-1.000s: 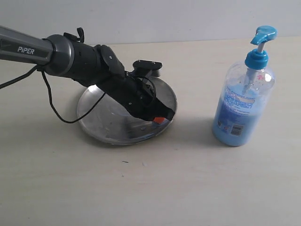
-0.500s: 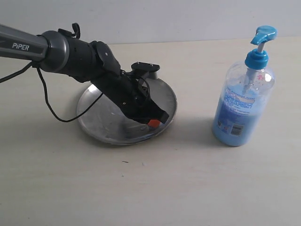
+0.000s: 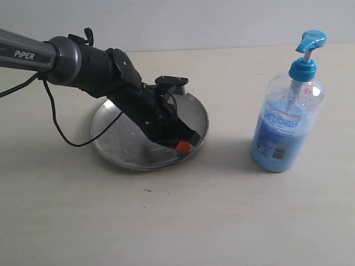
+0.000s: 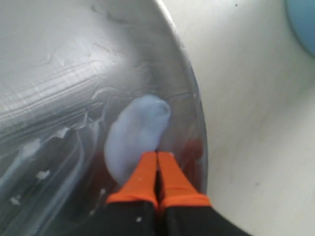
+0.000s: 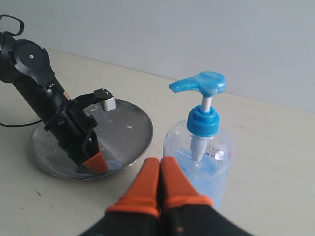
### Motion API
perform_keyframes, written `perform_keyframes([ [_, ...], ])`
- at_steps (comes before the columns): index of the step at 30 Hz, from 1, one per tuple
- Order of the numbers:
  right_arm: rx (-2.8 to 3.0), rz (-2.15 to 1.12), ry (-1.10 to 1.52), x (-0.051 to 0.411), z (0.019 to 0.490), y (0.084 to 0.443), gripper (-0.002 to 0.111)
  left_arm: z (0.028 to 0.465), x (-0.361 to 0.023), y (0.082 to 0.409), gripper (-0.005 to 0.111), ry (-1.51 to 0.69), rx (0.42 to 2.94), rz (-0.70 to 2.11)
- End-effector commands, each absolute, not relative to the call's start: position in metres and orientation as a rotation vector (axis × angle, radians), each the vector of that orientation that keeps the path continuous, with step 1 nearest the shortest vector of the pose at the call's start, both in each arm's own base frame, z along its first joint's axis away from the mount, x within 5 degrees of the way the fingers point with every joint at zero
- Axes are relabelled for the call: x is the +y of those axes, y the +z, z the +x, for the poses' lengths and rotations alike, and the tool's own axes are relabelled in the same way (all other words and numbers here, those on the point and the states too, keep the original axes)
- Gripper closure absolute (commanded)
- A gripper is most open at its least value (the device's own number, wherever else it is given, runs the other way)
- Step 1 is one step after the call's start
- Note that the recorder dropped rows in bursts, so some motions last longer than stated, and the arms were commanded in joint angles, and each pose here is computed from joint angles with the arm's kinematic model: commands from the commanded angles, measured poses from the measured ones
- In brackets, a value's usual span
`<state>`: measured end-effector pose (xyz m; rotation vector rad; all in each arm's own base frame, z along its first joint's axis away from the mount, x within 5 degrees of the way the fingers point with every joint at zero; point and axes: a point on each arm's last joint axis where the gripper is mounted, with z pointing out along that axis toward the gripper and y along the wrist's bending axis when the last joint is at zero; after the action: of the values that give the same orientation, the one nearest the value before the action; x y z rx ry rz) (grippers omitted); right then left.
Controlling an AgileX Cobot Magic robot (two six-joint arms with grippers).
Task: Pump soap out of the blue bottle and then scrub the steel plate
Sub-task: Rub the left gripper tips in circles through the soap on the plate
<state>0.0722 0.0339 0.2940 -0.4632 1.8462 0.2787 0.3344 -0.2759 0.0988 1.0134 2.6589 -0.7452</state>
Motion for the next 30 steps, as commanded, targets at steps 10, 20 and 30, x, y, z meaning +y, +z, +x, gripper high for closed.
perform_keyframes([
  [10,1.835,-0.459,0.286,0.034,0.072,0.293,0.108,0.342,-0.280,0.097,0.107,-0.777,2.635,0.813],
  [20,1.831,-0.459,0.288,0.034,0.072,0.293,0.108,0.344,-0.281,0.096,0.107,-0.792,2.638,0.769],
  [30,1.829,-0.458,0.288,0.034,0.072,0.294,0.108,0.354,-0.291,0.098,0.107,-0.856,2.632,0.715],
])
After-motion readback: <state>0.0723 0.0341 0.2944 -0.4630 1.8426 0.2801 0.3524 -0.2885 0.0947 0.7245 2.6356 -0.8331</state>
